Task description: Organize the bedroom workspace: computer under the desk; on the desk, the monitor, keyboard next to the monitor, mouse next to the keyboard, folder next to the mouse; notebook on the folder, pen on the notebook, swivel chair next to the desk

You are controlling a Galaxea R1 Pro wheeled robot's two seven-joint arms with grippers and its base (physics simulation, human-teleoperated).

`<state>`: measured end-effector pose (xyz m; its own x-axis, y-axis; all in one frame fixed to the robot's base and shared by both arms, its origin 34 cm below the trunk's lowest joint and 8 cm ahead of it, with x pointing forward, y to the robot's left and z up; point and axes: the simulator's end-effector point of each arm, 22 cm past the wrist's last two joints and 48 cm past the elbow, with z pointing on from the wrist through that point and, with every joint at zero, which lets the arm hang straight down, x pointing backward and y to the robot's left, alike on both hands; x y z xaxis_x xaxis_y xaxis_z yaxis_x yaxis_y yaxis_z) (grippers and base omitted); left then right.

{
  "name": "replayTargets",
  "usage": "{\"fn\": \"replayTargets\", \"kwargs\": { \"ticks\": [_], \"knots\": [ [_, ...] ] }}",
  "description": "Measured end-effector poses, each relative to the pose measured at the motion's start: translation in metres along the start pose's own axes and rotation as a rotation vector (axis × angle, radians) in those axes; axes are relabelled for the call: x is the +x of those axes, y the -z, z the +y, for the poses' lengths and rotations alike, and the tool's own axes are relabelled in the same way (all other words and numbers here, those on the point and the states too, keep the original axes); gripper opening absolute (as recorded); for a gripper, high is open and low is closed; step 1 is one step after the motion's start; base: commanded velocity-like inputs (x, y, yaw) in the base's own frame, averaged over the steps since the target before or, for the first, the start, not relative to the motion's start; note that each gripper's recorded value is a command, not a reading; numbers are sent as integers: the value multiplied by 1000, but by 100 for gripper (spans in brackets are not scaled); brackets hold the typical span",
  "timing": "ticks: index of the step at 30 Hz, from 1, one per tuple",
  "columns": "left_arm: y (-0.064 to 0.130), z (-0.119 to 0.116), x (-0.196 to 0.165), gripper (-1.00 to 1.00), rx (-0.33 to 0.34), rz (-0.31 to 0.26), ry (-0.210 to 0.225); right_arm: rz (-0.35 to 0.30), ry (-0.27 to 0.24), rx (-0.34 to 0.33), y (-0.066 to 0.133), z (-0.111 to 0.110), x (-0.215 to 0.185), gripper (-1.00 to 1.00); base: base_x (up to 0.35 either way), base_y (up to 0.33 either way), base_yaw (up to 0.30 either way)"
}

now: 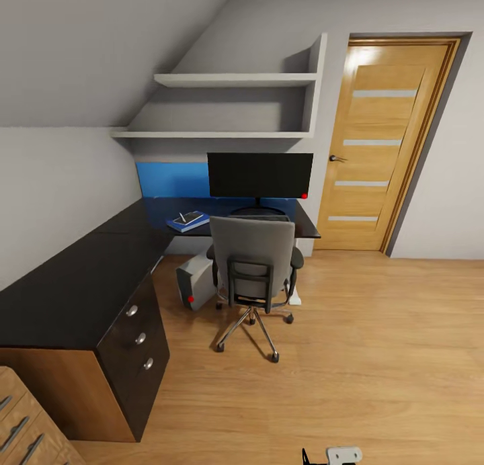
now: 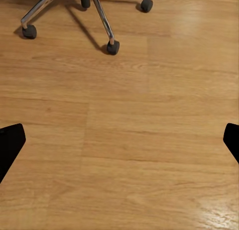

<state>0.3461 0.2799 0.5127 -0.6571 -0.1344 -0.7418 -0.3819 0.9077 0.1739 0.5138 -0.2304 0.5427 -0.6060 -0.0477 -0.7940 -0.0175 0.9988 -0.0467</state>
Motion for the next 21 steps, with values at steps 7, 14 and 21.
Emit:
{"fn": "replayTargets", "kwargs": {
  "ticks": [7, 14, 21],
  "knots": [
    [-1, 2, 0, 100, -5, 0, 1, 0, 0, 0, 0, 0, 0, 100, 0, 0, 0],
    [-1, 3, 0, 100, -5, 0, 0, 0, 0, 0, 0, 0, 0, 100, 0, 0, 0],
    [-1, 2, 0, 100, -5, 1, 0, 0, 0, 0, 0, 0, 0, 100, 0, 0, 0]
  ]
}}
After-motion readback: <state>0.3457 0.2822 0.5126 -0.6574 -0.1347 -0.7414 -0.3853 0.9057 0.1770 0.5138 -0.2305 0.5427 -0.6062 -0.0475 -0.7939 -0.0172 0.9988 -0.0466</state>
